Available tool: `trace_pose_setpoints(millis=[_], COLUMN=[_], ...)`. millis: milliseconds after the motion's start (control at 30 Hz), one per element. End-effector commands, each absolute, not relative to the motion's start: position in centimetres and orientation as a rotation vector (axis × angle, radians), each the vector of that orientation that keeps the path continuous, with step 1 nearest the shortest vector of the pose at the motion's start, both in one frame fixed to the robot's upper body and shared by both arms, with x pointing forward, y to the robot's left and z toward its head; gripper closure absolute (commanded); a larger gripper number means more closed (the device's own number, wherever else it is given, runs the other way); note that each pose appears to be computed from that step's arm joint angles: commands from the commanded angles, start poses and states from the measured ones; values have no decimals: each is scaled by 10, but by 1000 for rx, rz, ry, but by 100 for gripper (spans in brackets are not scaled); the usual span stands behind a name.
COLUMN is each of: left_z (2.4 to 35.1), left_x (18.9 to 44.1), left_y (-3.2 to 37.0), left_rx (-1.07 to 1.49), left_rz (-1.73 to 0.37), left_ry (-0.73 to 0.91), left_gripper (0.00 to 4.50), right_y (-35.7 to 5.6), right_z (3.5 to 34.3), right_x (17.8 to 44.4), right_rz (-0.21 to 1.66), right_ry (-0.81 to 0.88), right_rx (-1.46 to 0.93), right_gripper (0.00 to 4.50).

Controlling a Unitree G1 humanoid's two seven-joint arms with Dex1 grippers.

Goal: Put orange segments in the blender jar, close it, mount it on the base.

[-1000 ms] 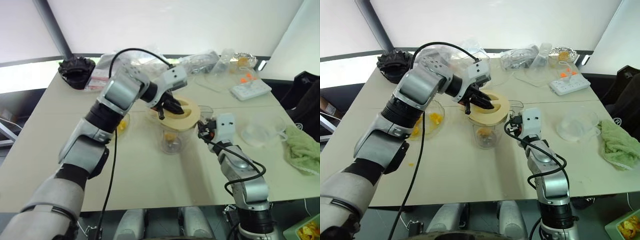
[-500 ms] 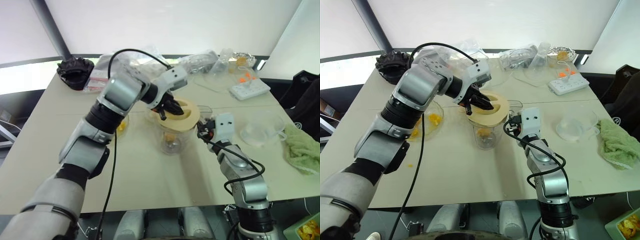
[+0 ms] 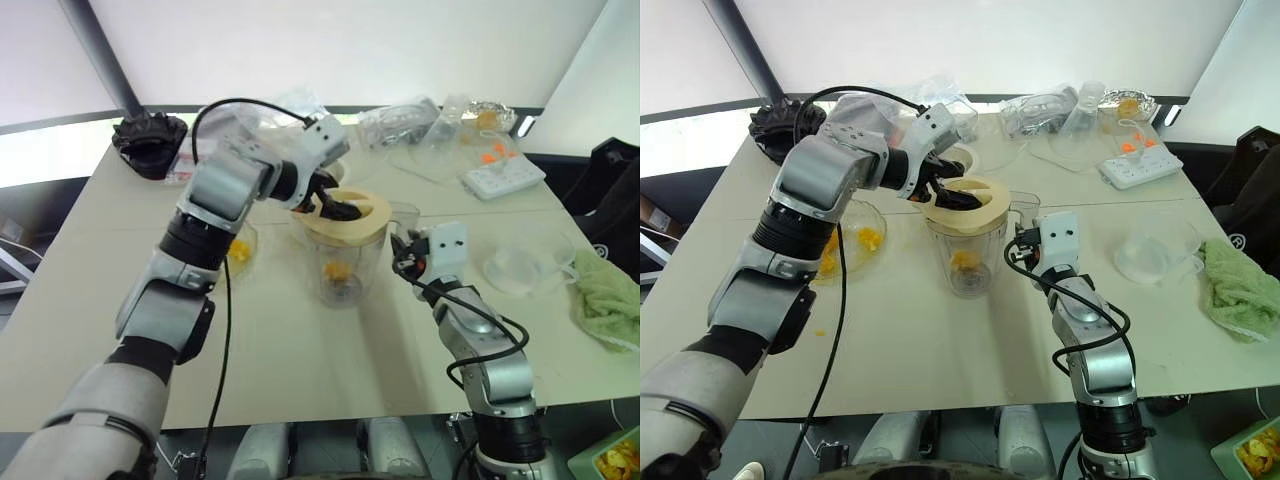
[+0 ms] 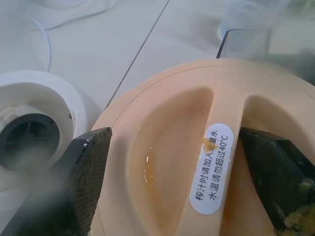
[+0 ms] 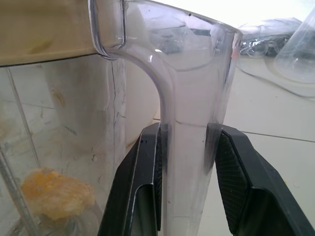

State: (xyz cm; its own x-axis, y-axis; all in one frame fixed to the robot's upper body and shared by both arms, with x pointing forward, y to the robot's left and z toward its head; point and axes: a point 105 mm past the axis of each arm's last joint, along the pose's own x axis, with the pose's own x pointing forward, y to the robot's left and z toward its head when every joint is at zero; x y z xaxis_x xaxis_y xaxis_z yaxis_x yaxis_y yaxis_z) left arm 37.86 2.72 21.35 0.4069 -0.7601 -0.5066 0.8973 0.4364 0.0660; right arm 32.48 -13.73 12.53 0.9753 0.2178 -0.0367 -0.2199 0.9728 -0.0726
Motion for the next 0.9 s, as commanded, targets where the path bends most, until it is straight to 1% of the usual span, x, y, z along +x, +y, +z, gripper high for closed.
trace_pose_setpoints(millis=[33, 133, 233, 400, 533, 667, 700, 800, 900], left_z=[206, 240, 264, 290, 305, 309, 308, 292, 272], left_x=[393, 394, 391, 393, 398, 385, 378, 349, 330], left_y=[40, 31, 29, 43, 60, 85, 93, 119, 137], left_rx=[283, 167, 28, -152, -203, -171, -161, -120, -103], left_rz=[-946, -972, -1013, -996, -958, -1011, -1030, -1081, -1061], left_ry=[455, 286, 185, 73, 9, -31, -37, -29, -10], left_gripper=[24, 24, 24, 24, 24, 24, 24, 24, 24], right_y=[-127, -126, -126, -126, -128, -132, -133, -143, -150], right_z=[152, 151, 149, 146, 146, 147, 149, 157, 168], right_x=[317, 316, 316, 315, 315, 315, 316, 317, 320], right_rz=[276, 276, 276, 281, 285, 283, 281, 267, 253], right_ry=[-89, -85, -80, -72, -67, -67, -68, -80, -98], right_rx=[-96, -94, -91, -90, -90, -92, -93, -95, -85], right_gripper=[352, 352, 352, 352, 352, 352, 352, 352, 352])
